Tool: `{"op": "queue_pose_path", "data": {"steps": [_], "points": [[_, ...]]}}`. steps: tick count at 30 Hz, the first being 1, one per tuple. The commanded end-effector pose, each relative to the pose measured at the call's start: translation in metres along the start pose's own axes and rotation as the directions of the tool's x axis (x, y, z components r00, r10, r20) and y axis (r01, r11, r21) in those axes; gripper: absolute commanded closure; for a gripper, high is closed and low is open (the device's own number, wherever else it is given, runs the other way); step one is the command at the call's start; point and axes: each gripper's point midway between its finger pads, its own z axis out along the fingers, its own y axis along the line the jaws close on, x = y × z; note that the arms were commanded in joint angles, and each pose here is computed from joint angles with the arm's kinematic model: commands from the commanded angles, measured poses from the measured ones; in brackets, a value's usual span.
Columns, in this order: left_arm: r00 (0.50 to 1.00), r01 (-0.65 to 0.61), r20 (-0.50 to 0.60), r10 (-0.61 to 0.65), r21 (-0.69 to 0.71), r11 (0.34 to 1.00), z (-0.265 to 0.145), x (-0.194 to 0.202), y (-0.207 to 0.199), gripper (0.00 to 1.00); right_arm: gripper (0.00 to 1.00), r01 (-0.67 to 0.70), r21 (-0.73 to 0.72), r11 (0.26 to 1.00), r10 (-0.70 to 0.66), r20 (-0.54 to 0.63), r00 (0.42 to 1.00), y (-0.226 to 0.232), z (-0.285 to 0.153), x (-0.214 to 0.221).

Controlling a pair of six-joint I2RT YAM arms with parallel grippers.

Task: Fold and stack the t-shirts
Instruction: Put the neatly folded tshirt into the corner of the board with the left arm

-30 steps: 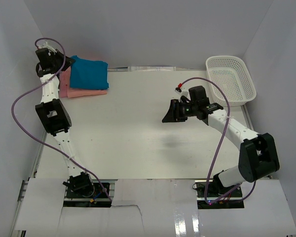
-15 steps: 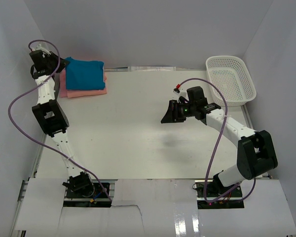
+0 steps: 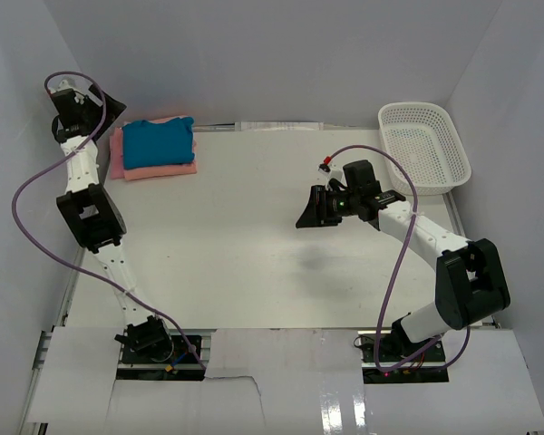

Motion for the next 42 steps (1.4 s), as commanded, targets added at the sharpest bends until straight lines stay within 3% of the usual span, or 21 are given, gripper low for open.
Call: {"op": "queue_pose_path", "data": {"steps": [1,6,9,11,15,21,24,37,42], "points": [[0.990,-0.064,0.118,0.074,-0.082,0.995,-0.071,-0.053,-0.044,0.02,0.49,0.048,-0.029,0.998,-0.048,0.027,0.999,0.011,-0.004,-0.007],[0.976,-0.127,0.145,0.165,-0.241,0.962,-0.133,-0.032,-0.057,0.02,0.48,0.084,-0.010,0.996,-0.084,0.055,0.995,0.017,-0.013,-0.013],[0.973,-0.161,0.116,0.197,-0.267,0.950,-0.176,0.009,-0.071,0.02,0.44,0.140,0.018,0.990,-0.141,0.097,0.985,0.024,-0.023,-0.021],[0.973,-0.181,0.106,0.205,-0.197,0.963,-0.206,0.047,-0.085,0.02,0.41,0.169,0.038,0.985,-0.173,0.112,0.979,0.024,-0.028,-0.020],[0.962,-0.237,0.133,0.240,-0.036,0.971,-0.258,0.080,-0.134,0.02,0.23,0.239,0.091,0.967,-0.252,0.185,0.950,0.031,-0.048,-0.027],[0.936,-0.319,0.123,0.329,-0.097,0.943,-0.327,0.092,-0.114,0.02,0.08,0.306,0.178,0.935,-0.345,0.265,0.900,0.041,-0.082,-0.034],[0.928,-0.337,0.129,0.349,-0.105,0.936,-0.353,0.100,-0.106,0.02,0.07,0.322,0.187,0.928,-0.366,0.290,0.884,0.047,-0.094,-0.035],[0.941,-0.324,0.037,0.335,-0.172,0.930,-0.374,0.151,-0.060,0.02,0.07,0.354,0.247,0.902,-0.419,0.303,0.856,0.044,-0.112,-0.024],[0.939,-0.339,0.022,0.344,-0.128,0.932,-0.374,0.158,-0.064,0.02,0.07,0.359,0.253,0.898,-0.426,0.298,0.854,0.043,-0.113,-0.023]]}}
